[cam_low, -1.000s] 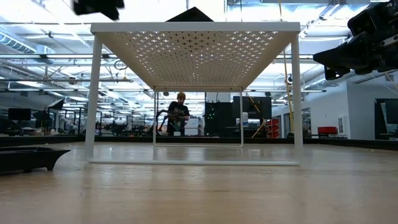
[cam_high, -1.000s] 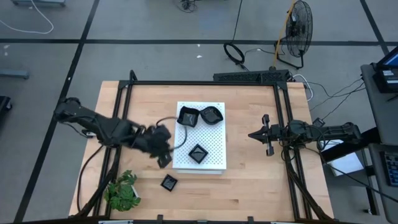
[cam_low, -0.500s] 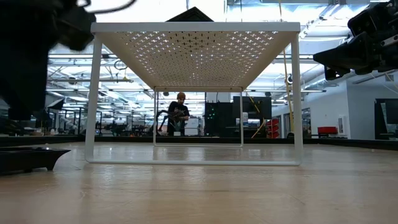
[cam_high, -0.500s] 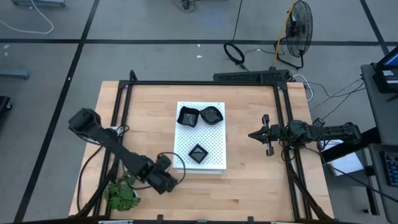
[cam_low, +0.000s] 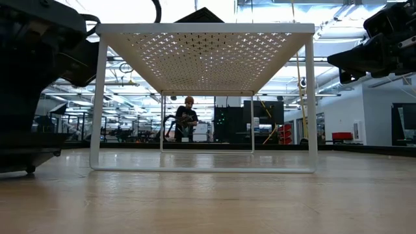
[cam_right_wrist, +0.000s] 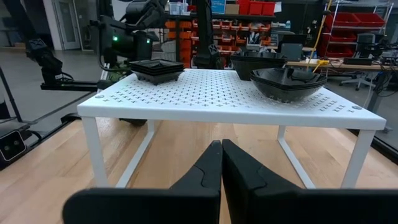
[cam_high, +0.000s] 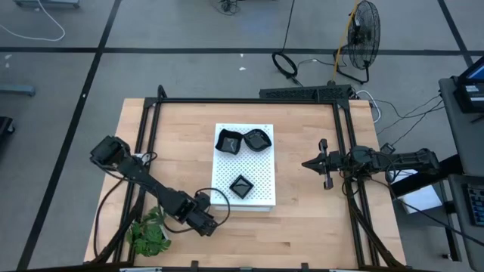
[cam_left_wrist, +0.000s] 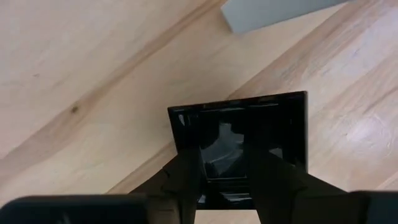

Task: Pick & Place Mini shaped plates
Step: Stack the black square plate on top of the other black square plates on the shelf

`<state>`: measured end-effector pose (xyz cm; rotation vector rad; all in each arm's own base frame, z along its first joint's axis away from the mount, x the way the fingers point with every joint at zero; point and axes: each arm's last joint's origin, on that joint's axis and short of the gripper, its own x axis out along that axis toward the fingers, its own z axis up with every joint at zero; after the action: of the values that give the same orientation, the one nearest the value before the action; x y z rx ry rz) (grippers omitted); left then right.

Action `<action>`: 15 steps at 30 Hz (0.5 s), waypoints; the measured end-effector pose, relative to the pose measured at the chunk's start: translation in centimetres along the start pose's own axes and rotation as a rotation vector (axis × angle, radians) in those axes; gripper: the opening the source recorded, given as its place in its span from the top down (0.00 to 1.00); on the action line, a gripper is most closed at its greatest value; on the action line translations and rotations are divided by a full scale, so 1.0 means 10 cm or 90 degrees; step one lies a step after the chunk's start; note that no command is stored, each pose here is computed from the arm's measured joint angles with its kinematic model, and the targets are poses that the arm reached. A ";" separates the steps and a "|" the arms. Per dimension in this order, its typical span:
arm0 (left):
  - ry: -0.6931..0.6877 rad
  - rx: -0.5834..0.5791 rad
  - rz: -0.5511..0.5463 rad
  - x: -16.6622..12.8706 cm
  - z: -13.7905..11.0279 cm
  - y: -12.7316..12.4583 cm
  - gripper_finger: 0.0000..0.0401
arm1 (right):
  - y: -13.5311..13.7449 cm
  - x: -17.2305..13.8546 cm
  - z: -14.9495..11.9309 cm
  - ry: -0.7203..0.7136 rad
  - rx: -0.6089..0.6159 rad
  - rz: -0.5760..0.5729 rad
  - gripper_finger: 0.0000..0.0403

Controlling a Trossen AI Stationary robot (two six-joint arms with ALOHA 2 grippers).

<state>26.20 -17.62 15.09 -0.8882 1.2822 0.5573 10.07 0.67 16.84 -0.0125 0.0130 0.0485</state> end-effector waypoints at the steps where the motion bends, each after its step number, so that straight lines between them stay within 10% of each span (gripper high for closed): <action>1: 0.000 0.000 0.000 -0.02 0.00 0.01 0.67 | 0.00 0.00 0.00 0.001 0.000 0.000 1.00; 15: 0.004 -0.074 0.039 -0.35 -0.03 0.16 0.67 | 0.00 0.00 0.00 0.000 0.000 0.000 1.00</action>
<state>23.97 -16.58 18.05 -0.9502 1.2955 0.6835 10.07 0.67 16.84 -0.0123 0.0130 0.0481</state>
